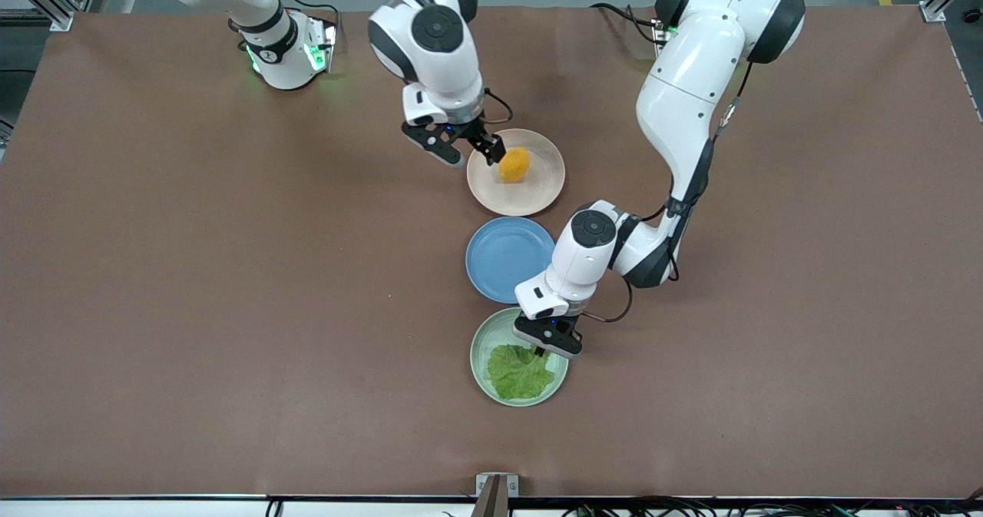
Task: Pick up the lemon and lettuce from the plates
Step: 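Grasp the lettuce with the left gripper while the right gripper reaches the lemon, then carry the lettuce off with the left gripper while the right gripper grasps the lemon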
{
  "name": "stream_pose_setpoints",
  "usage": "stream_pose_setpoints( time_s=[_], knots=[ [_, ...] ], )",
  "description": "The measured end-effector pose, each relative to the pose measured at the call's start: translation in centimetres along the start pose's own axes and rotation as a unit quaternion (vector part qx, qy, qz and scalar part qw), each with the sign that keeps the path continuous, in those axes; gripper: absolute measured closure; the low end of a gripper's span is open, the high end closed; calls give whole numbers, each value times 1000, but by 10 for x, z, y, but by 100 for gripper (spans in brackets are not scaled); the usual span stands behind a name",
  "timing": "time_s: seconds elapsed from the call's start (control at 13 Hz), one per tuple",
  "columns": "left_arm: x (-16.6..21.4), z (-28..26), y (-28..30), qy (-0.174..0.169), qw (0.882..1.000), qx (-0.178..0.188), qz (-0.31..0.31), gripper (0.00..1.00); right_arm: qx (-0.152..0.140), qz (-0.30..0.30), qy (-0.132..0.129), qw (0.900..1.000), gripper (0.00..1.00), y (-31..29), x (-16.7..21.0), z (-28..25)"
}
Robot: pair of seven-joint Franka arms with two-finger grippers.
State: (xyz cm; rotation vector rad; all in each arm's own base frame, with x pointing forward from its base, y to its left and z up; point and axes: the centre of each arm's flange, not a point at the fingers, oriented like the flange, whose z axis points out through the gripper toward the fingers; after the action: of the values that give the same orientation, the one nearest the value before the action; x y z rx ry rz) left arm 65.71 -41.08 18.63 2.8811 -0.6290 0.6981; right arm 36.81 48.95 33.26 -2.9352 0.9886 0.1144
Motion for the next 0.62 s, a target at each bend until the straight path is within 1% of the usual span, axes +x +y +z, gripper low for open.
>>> stream_pose_setpoints(
  time_s=[0.15, 0.31, 0.38, 0.62],
  knots=[
    [17, -16, -3, 19, 1000, 1, -2, 96, -9, 14, 4, 1000, 1, -18, -10, 28],
    [40, -47, -11, 41, 999, 3, -7, 96, -19, 26, 11, 999, 2, -33, -20, 58],
    [52, -65, -19, 42, 999, 7, -13, 96, -22, 29, 14, 999, 2, -38, -25, 72],
    [74, -125, -70, 10, 999, 35, -39, 96, -25, 23, 19, 999, 4, -42, -40, 104]
  ],
)
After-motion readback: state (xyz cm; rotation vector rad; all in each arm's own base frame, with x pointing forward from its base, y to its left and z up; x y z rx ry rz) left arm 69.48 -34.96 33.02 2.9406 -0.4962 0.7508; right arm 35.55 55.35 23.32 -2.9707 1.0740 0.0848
